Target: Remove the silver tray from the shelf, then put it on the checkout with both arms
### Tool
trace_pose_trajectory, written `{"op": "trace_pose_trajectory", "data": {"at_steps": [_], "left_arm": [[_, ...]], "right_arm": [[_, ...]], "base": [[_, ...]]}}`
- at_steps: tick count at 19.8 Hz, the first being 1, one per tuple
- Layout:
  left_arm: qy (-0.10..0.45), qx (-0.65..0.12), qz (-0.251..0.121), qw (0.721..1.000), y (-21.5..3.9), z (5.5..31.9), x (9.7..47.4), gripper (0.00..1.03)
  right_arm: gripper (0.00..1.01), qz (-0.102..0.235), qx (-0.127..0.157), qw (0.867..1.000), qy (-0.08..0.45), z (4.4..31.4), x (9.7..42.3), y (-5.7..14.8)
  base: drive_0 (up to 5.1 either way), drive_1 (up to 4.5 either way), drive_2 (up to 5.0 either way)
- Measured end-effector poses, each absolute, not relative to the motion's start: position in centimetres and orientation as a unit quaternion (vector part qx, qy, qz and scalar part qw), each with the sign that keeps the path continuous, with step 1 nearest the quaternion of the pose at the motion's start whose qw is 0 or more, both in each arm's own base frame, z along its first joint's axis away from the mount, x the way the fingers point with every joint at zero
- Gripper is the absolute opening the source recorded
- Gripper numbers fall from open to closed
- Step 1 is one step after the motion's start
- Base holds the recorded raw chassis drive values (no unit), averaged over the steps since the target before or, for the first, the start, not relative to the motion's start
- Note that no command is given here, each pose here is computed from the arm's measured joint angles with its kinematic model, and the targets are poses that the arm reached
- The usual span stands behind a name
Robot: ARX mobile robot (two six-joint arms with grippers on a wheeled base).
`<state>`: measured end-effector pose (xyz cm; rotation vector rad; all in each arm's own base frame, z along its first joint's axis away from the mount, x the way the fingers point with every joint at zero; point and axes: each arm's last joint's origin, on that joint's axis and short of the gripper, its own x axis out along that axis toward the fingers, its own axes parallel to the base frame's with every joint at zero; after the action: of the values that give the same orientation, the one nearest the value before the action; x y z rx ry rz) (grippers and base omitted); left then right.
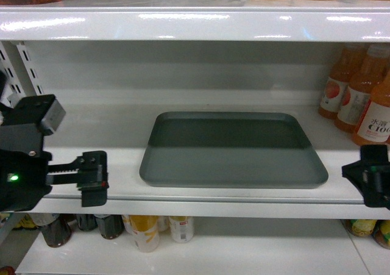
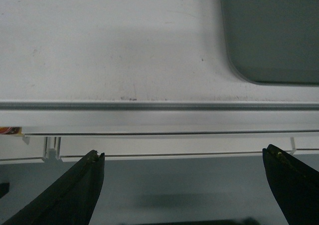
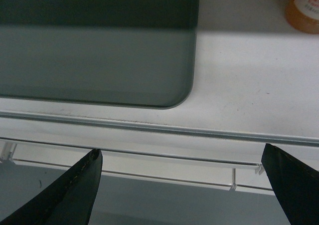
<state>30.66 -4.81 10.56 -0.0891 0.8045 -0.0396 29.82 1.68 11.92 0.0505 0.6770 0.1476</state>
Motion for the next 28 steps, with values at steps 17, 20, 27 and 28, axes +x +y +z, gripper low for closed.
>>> {"op": "trace_pose_trajectory", "data": {"at_steps": [17, 20, 27, 28], "left_arm": [[0.445, -0.026, 0.007, 0.895, -9.8, 5.3, 43.4, 0.98], [0.445, -0.028, 0.003, 0.895, -10.0, 5.5, 44.0, 0.98], [0.466, -0.026, 0.005, 0.884, -9.7, 5.0, 44.1, 0.79], [0.469, -0.028, 0.006, 0.883, -9.4, 4.9, 44.1, 0.72]], "right_arm": [[0.98, 0.017, 0.027, 0.919, 0.392, 6.3, 47.1, 0.8], [0.98, 0.021, 0.027, 0.915, 0.401, 5.5, 48.2, 1.2], [0.64, 0.028, 0.011, 0.903, 0.428, 4.1, 49.6, 1.9], [0.57, 0.03, 0.009, 0.904, 0.427, 4.2, 49.6, 2.1]], "base": [[0.0, 0.0, 0.0], [0.0, 0.0, 0.0], [0.0, 0.0, 0.0], [0.0, 0.0, 0.0]]}}
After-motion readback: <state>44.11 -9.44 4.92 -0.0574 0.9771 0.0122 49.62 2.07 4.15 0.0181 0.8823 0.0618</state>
